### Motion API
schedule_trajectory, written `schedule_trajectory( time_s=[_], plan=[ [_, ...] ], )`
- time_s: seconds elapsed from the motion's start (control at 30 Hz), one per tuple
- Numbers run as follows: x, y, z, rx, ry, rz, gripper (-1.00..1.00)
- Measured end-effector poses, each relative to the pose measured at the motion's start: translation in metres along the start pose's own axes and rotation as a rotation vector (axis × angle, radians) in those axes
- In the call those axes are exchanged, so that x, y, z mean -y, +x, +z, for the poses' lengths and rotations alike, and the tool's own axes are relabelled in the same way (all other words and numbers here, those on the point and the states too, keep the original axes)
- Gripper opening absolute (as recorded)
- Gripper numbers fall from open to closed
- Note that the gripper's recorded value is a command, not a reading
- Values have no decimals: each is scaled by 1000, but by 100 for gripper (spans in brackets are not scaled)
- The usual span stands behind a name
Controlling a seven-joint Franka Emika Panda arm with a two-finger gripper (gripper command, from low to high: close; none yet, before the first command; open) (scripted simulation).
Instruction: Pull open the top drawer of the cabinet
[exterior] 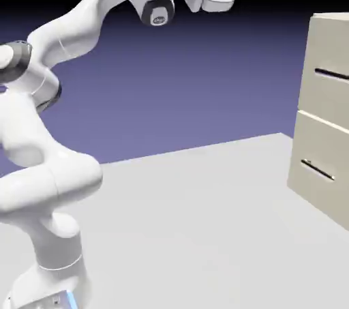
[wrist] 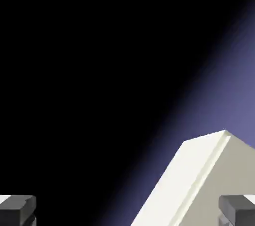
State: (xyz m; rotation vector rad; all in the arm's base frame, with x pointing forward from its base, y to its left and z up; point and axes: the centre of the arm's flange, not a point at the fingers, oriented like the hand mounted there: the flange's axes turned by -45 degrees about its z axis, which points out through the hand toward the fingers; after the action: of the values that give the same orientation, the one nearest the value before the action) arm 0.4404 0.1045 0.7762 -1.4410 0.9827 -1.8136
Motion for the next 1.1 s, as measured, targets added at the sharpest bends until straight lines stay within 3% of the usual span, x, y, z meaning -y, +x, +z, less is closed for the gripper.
schedule_trajectory(
  time_s=[0.33,0.7,0.97,1.0,1.1],
  plan=[
    [-70,-94,115,104,21,204,0],
    [-263,-156,243,209,-78,560,0],
    [-263,-166,287,209,-78,559,0],
    [-264,-167,291,209,-78,560,-100],
    [-264,-166,286,209,-78,560,-100]
  ],
)
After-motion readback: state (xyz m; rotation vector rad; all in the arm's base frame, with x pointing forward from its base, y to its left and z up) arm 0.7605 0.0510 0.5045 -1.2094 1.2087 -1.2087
